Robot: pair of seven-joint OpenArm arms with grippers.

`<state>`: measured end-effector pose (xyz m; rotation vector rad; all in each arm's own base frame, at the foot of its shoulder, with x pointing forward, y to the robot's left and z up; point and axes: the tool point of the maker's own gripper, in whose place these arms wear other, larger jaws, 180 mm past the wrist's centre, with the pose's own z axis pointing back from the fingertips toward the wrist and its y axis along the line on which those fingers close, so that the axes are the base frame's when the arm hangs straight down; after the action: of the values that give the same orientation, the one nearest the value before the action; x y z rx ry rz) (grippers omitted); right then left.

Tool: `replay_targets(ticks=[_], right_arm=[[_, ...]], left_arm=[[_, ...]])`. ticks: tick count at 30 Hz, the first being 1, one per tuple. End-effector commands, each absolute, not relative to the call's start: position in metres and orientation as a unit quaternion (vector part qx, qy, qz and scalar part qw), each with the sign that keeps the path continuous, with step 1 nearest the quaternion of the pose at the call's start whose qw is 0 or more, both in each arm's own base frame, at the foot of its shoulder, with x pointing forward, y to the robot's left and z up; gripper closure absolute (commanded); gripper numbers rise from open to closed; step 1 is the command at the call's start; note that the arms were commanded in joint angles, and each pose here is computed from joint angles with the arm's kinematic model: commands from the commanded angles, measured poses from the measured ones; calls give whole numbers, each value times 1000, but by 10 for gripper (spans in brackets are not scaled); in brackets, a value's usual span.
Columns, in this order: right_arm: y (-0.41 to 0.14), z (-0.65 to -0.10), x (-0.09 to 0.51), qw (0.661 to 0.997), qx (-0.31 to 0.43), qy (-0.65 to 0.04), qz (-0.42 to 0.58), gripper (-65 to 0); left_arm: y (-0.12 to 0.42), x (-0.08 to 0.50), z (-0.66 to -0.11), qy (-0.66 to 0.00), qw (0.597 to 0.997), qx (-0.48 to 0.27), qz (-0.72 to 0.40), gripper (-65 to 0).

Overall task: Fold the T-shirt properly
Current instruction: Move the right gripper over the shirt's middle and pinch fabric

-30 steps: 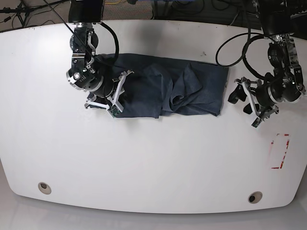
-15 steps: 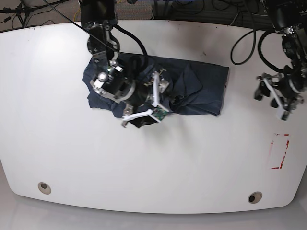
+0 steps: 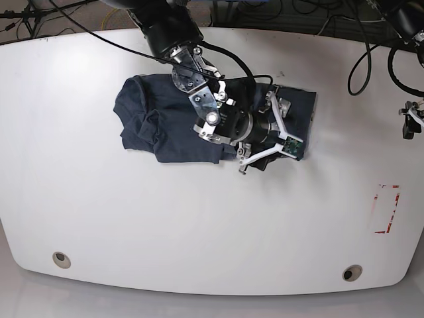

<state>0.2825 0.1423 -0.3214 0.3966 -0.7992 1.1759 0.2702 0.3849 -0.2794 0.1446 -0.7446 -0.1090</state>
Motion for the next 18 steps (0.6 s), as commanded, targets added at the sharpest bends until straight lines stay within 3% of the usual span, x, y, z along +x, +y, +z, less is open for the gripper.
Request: replay_targets(ticks=[1, 12, 18], right_arm=[[155, -309, 282, 722, 183, -379, 549, -436], [119, -348, 273, 740, 90, -345, 570, -436], [110, -360, 264, 745, 90, -338, 569, -411]], left_arm=[[397, 275, -257, -384, 916, 94, -58, -379], [399, 268, -262, -372, 921, 95, -61, -379], [398, 268, -264, -371, 922, 94, -62, -379]])
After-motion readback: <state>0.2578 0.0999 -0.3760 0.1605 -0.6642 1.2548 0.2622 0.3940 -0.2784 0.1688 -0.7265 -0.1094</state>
